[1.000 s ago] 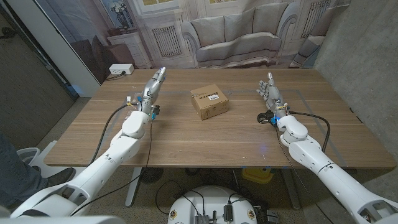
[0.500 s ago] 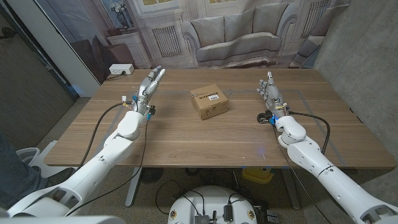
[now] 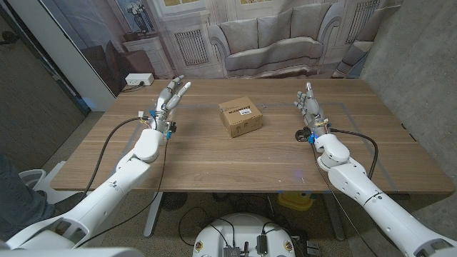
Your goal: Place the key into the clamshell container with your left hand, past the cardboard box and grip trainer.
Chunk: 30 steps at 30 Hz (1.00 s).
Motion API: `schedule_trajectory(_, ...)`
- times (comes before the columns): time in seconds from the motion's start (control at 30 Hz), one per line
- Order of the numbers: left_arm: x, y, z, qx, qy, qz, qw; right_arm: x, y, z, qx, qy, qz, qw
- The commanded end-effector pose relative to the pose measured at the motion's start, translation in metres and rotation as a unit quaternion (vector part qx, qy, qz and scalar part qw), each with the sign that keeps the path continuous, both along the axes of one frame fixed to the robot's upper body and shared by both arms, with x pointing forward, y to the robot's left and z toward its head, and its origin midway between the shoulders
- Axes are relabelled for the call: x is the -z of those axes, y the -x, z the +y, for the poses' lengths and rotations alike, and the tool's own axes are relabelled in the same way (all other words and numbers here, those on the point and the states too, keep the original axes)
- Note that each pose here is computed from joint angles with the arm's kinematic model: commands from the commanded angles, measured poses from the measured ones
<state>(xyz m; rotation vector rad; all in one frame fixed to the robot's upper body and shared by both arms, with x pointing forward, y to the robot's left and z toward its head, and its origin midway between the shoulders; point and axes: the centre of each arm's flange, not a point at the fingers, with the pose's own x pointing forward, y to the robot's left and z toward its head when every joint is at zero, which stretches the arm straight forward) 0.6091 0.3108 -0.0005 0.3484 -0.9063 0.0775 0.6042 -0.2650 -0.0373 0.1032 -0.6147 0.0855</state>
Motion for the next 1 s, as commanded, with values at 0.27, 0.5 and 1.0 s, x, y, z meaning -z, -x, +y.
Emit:
schedule_trajectory(0.27, -0.004, 0.005, -0.003, -0.045, -0.030, -0.021, 0.998, 0.002, 0.004, 0.000, 0.005, -0.008, 0.002, 1.0000)
schedule_trajectory(0.5, -0.004, 0.009, -0.002, -0.067, -0.043, -0.027, 0.996, 0.002, 0.005, 0.001, 0.007, -0.010, 0.001, 0.9999)
schedule_trajectory(1.0, 0.000, 0.020, 0.006, -0.129, -0.069, -0.052, 0.988, 0.000, 0.003, 0.007, 0.007, -0.013, 0.001, 0.9999)
